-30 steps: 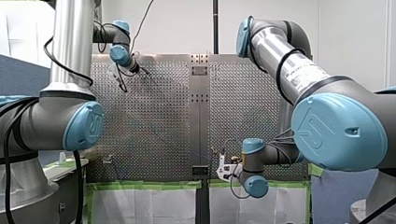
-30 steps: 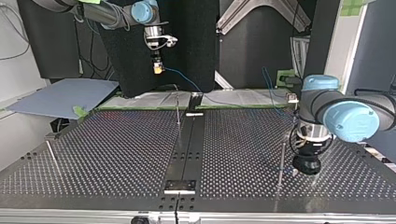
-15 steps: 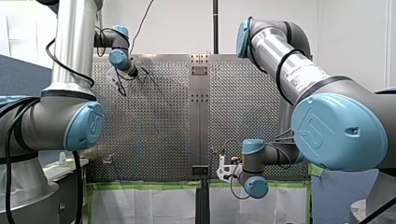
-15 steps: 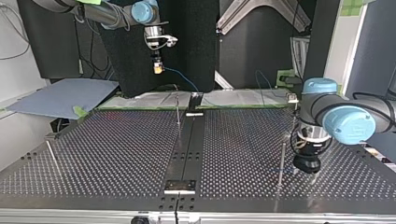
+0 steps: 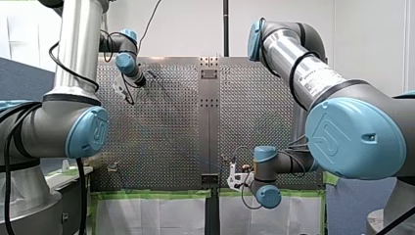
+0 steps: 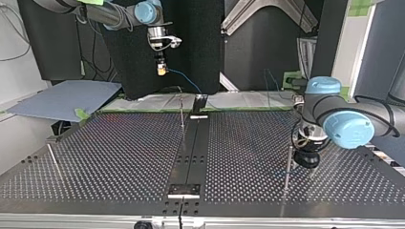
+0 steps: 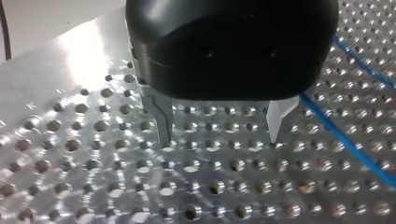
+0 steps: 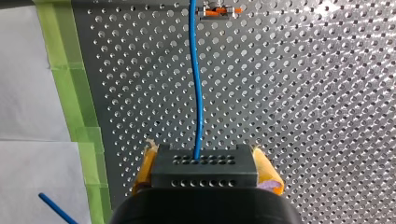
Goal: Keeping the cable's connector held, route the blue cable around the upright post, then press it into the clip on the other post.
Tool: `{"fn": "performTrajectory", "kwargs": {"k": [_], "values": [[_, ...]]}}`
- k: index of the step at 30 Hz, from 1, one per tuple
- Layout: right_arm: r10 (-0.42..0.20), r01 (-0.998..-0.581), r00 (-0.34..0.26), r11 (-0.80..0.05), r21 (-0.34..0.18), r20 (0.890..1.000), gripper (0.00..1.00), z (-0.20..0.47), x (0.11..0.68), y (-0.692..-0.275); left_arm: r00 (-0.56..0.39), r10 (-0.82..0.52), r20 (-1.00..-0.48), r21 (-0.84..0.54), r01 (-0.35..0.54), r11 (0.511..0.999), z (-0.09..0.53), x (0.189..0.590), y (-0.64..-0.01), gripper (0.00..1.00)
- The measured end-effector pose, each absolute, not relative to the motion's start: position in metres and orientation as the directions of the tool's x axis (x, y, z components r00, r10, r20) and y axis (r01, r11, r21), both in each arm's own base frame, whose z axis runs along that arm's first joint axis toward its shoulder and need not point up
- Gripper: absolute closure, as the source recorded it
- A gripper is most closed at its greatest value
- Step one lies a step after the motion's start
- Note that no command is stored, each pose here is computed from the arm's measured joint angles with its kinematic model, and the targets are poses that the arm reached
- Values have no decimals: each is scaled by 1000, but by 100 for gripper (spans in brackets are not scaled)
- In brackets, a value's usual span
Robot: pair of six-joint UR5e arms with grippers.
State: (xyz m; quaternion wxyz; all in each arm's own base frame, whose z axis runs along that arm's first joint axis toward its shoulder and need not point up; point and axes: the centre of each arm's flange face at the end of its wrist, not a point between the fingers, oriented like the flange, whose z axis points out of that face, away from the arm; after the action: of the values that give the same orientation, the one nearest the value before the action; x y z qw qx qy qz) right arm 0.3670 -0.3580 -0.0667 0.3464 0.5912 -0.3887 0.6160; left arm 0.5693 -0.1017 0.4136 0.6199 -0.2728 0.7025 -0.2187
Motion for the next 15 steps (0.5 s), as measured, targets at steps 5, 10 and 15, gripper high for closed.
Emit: {"fn": "performTrajectory", "kwargs": {"k": [5,10,15], "values": [[-34,-886,-60,-458,-69,998,100,-67,367,-358,-123,-691,-712,-683,-106,722,399,565,-103,0],[-34,-886,-60,-458,-69,998,100,-67,367,-358,-142,-722,-677,-719,-80,690,393,565,-105,0],[-35,-886,-58,-458,-68,998,100,-67,367,-358,-165,-751,-640,-753,-62,655,393,565,-107,0]]}}
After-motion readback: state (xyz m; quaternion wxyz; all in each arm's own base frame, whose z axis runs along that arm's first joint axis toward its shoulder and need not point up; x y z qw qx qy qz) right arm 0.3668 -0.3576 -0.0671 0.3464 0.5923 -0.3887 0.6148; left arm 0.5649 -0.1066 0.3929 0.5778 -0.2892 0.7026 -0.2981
